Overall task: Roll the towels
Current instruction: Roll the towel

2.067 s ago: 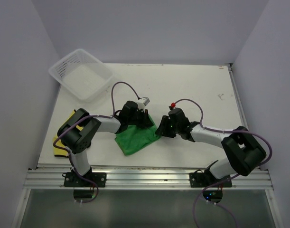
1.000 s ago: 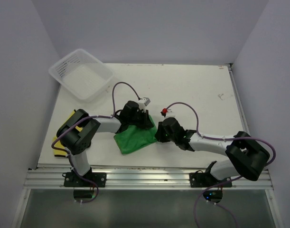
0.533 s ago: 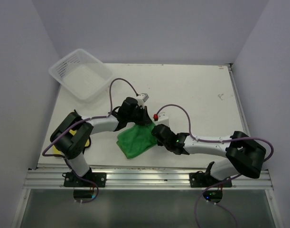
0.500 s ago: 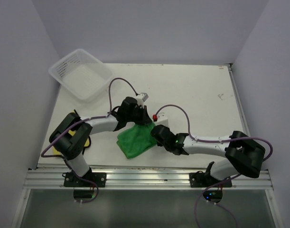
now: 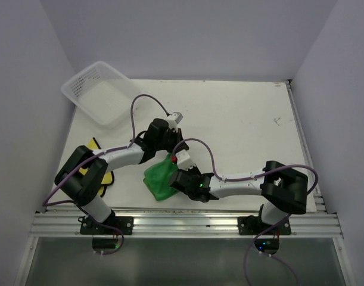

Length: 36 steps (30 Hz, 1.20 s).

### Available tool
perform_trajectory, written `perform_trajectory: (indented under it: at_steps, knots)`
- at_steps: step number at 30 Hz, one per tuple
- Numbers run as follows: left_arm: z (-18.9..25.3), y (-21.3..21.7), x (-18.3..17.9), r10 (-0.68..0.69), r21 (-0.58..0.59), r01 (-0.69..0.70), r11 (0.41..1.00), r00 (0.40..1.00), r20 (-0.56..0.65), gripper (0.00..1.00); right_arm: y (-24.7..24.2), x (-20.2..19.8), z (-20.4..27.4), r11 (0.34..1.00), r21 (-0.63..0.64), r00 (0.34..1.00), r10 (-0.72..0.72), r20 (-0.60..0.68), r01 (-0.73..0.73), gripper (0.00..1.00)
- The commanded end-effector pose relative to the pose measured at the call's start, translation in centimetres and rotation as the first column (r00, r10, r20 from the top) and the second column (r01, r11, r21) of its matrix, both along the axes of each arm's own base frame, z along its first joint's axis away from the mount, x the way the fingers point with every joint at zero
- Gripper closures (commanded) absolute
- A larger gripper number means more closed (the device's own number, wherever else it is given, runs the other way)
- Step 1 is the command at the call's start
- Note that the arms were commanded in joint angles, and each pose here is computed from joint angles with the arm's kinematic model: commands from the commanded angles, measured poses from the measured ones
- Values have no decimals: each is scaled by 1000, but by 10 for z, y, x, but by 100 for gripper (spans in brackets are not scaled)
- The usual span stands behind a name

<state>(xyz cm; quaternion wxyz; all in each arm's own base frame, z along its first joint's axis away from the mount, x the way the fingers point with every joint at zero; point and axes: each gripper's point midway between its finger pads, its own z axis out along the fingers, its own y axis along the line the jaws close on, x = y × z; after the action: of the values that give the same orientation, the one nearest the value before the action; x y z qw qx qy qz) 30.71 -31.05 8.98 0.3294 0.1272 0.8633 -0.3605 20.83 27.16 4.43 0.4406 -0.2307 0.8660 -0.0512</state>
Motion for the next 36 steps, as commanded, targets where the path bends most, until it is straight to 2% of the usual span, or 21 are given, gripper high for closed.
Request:
perform_trajectory:
  at_steps: [1,8,16,25,30,34,36]
  knots:
    - [18,2,4,24,-31,-23,999,999,26,96,8,-2,15,994,-107,996,16,84,-7,100]
    - [15,6,-2,24,-34,-23,999,1000,18,96,25,-14,-4,938,-340,991,97,92,-60,100]
    - [1,15,-19,20,-24,-20,1000,1000,-16,96,43,-22,-16,892,-434,985,165,49,-128,100]
    - [-26,19,-52,-21,-85,13,996,996,-91,96,51,-27,-24,865,-476,980,197,27,-161,100]
    - [-44,24,-63,-13,-59,6,998,992,-122,96,50,-27,-24,866,-475,980,195,27,-159,100]
    - [-62,35,-62,25,7,-24,1000,992,-126,96,50,-26,-12,884,-445,981,188,52,-146,89]
    - [-70,41,-60,54,45,-49,998,992,-118,97,54,-26,2,911,-386,979,187,77,-144,82]
